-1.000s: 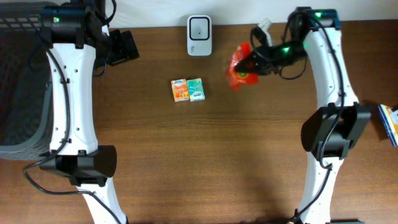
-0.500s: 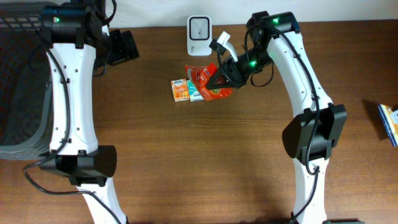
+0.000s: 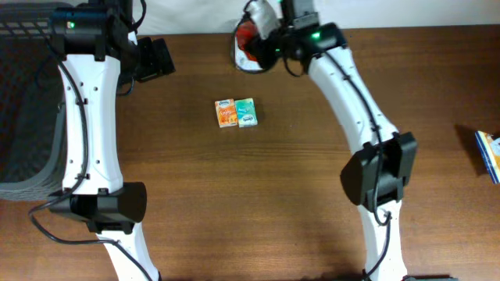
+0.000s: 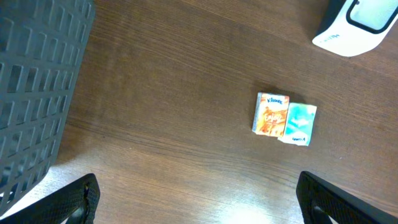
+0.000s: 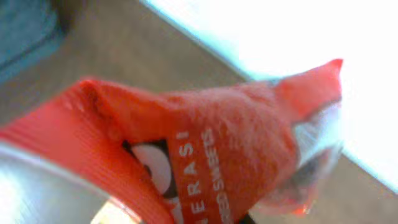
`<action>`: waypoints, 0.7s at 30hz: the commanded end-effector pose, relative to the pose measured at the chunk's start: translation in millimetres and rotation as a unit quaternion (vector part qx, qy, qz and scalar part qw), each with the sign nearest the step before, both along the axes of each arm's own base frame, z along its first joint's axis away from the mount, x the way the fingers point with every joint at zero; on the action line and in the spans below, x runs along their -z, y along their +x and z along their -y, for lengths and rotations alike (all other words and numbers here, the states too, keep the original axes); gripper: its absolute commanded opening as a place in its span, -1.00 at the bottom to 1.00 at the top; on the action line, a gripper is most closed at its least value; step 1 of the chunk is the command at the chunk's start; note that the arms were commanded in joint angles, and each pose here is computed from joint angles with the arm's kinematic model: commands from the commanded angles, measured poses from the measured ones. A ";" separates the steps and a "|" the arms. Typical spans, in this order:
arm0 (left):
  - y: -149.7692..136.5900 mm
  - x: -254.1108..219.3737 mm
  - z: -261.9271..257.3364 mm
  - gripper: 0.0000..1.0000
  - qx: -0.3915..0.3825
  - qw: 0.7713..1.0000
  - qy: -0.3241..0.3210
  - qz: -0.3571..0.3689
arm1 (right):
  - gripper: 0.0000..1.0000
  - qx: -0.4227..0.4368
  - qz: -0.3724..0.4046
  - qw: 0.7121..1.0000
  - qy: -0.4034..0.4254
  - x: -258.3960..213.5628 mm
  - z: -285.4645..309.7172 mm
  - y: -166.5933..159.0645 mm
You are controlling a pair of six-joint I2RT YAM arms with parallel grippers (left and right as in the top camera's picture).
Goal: Scan the item barcode
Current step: 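Lift red snack bag with right gripper up to white scanner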
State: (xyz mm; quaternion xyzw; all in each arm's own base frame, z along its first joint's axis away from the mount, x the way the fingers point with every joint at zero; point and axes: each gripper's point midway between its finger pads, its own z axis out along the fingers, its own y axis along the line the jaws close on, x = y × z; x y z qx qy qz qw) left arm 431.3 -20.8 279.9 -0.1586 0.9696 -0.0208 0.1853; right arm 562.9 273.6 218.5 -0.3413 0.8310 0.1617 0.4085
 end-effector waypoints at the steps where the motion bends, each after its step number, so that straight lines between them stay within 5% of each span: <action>1: -2.9 -9.6 -3.0 0.98 0.001 1.000 0.005 0.013 | -0.92 0.046 0.062 0.997 -0.024 -1.3 -14.0 23.1; 7: -2.9 -9.6 -3.0 0.98 0.001 1.000 0.005 0.013 | -0.92 0.085 0.074 0.993 -0.045 41.3 -9.1 51.7; 15: -2.9 -9.6 -3.0 0.98 0.001 1.000 0.005 0.013 | -0.92 0.191 0.066 0.978 0.048 4.2 25.9 72.0; 18: -2.9 -9.6 -3.0 0.98 0.001 1.000 0.005 0.013 | -0.92 0.263 0.070 0.958 0.095 -50.3 88.9 75.2; 21: -2.9 -9.6 -3.0 0.98 0.001 1.000 0.005 0.013 | -0.92 0.401 0.059 0.913 0.055 -81.6 225.3 58.3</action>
